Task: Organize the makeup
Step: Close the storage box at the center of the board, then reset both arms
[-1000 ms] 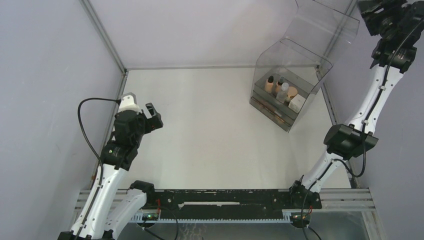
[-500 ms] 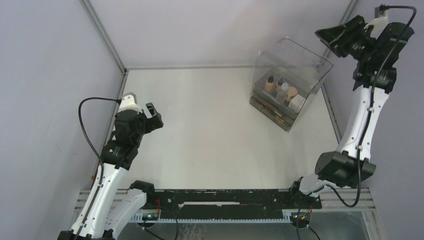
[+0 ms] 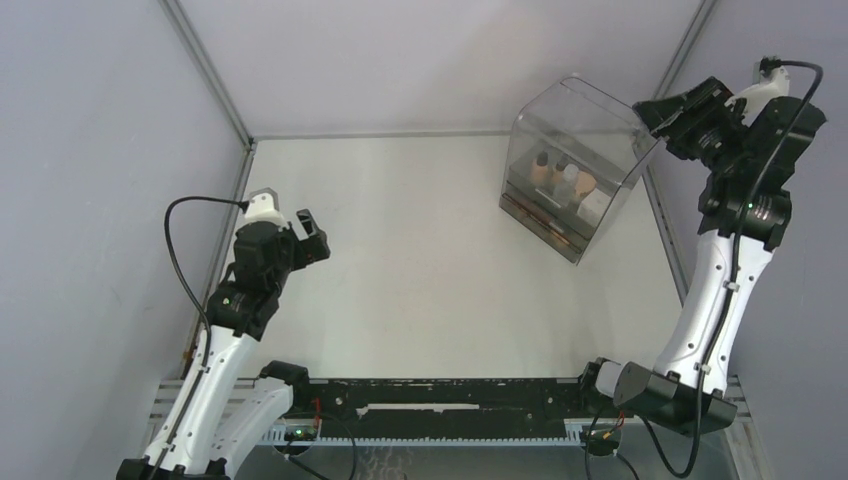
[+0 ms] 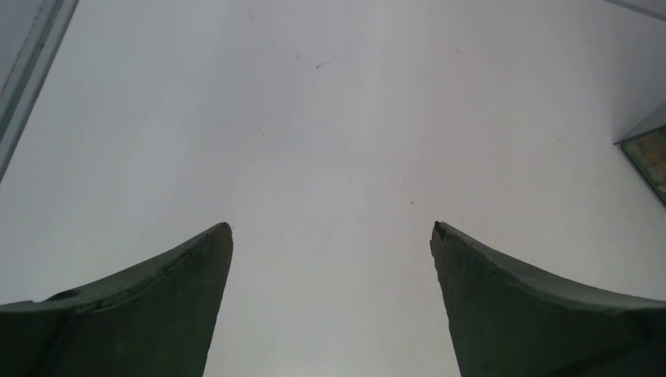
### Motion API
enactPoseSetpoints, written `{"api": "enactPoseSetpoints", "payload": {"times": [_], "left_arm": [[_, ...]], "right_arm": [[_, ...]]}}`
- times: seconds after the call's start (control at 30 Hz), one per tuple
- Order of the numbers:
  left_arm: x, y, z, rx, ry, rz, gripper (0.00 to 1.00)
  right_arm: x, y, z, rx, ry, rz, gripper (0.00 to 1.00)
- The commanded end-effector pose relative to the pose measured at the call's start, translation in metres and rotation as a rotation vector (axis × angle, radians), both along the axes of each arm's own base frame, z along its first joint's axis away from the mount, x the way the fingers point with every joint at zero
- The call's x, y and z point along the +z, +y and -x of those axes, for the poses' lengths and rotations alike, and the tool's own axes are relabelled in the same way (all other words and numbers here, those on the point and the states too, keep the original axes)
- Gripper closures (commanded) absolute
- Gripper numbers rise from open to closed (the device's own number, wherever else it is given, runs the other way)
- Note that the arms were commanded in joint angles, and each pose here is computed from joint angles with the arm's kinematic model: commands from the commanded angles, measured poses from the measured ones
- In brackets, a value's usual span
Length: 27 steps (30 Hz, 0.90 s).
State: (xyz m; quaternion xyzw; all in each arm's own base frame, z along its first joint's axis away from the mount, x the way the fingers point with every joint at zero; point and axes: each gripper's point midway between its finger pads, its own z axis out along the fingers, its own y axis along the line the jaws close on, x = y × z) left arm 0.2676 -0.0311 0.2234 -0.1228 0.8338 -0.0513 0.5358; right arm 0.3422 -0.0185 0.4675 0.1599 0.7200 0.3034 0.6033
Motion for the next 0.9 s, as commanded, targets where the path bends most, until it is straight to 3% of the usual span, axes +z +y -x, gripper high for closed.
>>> {"api": "enactPoseSetpoints", "payload": {"times": [0.0,0.3,0.4,0.67,0.87], "left_arm": [[0.0,-0.006,-0.005,-0.019,-0.023,0.033,0.0],[0.004,-0.018,-0.012,-0.065,-0.037,0.069,0.0],[0.008,-0.019,-0.015,-0.074,-0.035,0.06,0.0],[0.011,-0.024,-0.018,-0.099,0.002,0.056,0.0],[0.014,-0.039,-0.013,-0.233,-0.032,0.036,0.0]], "right_arm": [[-0.026,0.004,0.01,-0.07,0.056,0.109,0.37],[-0.11,0.177,0.037,0.335,0.136,0.326,0.25],[-0.148,0.22,0.044,0.395,0.193,0.413,0.19],[-0.161,0.24,0.029,0.294,0.174,0.402,0.15],[-0.156,0.226,0.018,0.206,0.144,0.432,0.14]]}}
